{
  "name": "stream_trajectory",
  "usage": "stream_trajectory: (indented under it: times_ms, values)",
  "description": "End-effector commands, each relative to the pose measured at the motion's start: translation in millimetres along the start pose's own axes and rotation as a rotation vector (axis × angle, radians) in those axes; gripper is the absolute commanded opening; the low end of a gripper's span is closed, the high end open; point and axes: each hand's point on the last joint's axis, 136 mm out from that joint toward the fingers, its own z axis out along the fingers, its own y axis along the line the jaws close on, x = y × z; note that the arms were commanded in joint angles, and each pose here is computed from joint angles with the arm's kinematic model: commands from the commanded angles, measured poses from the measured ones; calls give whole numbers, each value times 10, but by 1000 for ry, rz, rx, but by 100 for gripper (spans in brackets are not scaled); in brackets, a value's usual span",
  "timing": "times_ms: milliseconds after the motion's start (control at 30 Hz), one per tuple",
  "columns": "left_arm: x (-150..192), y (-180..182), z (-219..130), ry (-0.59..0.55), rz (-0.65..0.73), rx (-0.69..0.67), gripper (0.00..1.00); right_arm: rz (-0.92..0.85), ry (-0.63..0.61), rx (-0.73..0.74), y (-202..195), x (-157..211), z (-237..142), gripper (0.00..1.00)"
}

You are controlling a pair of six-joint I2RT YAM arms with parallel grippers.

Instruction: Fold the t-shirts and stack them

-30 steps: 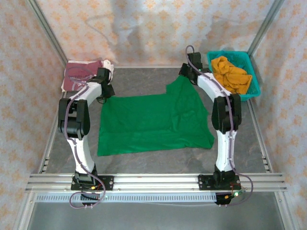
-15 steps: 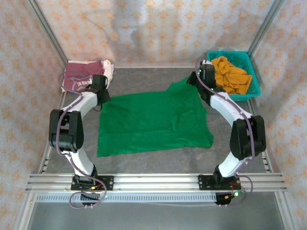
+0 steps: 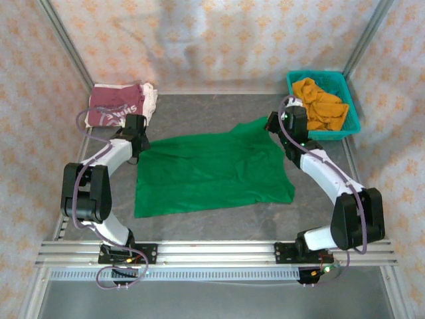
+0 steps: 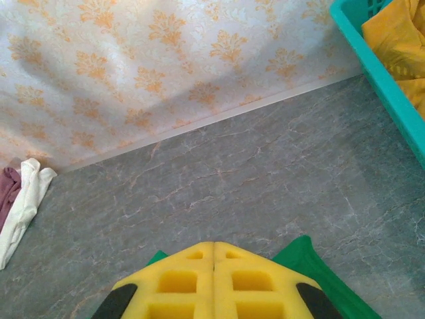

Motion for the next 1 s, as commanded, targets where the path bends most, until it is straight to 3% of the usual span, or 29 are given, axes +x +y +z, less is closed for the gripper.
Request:
stream_trajectory:
  times_ms: [0,267,600,967]
  values:
    - [-164,40,-183,-40,-12,-6,0,13,-83,-17,53,-243,-135,0]
    - [-90,34,-379,4,20,-29,0,27,-105,-46,71,-228,-319,0]
    - [346,89,-303,95,5,-47,0,26,-31,3,-160,189,-400,0]
    - [406,152,-378,111,6,-76,0,25,-34,-16,-101,127,-538,0]
